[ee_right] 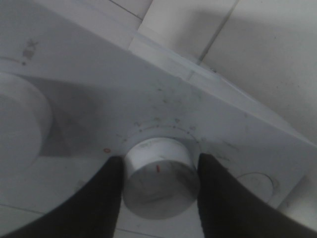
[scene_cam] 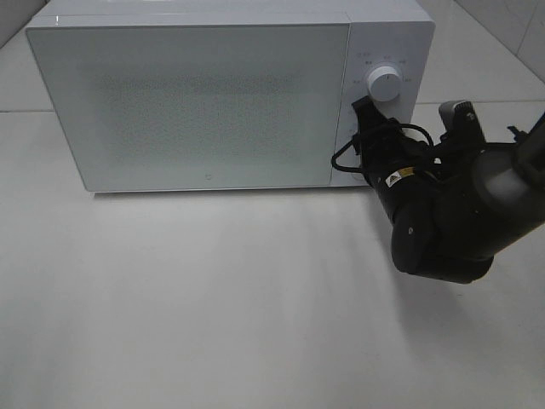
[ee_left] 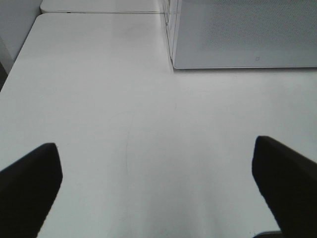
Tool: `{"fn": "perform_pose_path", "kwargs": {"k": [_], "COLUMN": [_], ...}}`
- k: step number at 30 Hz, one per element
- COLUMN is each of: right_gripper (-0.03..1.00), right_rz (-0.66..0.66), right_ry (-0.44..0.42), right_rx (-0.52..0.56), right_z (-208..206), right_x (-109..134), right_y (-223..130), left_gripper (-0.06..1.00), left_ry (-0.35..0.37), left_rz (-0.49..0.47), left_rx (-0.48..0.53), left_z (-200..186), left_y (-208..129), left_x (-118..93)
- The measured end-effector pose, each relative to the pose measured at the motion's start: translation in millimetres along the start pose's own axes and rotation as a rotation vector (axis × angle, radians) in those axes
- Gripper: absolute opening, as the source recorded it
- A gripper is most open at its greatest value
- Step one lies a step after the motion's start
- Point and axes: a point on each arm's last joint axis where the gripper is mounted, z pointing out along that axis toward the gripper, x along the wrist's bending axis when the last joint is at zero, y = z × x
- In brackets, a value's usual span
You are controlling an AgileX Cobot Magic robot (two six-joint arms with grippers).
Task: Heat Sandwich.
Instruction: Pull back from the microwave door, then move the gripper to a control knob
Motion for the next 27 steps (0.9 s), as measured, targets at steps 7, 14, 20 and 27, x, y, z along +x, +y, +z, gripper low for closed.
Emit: {"fn": "perform_pose_path", "kwargs": {"k": [7,14,20,27], "right_gripper": [0.44,0.44,0.44,0.44], "right_rz": [0.194,0.379,0.481,0.622], "right_ry": [-0.001,0.000,0.001,0.000], "right_rx": [0.000,-0.001,-0.002,-0.002], "right_z": [0.1,0.2,0.2,0.0], "right_x": [-0.3,-0.7,-0.7,-0.9], "right_y": [-0.2,-0.3,-0.2,-0.2], "left_gripper": [0.99,0.99,0.99,0.99], "left_ry": [0.000,0.000,0.000,0.000], "left_rz": [0.000,0.000,0.000,0.000], "left_rx": [0.000,0.000,0.000,0.000], "left_z": [0.0,0.0,0.0,0.0], "left_y": [0.0,0.0,0.0,0.0], "left_x": [0.0,0.0,0.0,0.0]}}
